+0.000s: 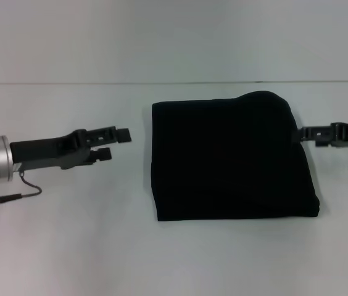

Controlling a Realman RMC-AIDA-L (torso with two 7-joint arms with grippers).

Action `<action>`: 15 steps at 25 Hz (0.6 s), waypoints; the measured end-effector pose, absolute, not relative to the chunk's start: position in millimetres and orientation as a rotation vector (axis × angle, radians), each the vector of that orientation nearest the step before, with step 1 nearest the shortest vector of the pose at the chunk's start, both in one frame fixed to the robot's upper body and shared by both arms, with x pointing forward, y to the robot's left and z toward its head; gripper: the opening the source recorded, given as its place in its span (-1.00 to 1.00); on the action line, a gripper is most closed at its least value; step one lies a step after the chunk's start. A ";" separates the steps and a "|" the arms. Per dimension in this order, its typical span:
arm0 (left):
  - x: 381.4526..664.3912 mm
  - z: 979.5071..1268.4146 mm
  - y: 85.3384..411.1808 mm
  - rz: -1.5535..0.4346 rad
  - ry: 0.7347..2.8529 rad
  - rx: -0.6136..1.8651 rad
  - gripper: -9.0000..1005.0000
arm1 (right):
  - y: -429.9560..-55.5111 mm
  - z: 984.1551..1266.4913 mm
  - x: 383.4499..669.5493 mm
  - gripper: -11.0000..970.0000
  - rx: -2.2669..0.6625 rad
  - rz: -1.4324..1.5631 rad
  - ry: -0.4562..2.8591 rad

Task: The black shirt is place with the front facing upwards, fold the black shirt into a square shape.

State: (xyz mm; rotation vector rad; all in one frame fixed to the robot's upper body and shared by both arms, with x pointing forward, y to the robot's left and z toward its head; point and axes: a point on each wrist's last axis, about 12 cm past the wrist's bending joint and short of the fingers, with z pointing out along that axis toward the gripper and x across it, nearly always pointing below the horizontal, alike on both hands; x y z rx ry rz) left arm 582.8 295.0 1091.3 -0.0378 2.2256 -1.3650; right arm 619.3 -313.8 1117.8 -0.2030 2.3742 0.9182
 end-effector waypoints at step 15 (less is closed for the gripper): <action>604.9 1074.6 259.0 -1.290 2.425 -0.342 0.89 | -335.6 1072.1 515.4 0.95 -0.793 0.669 1.653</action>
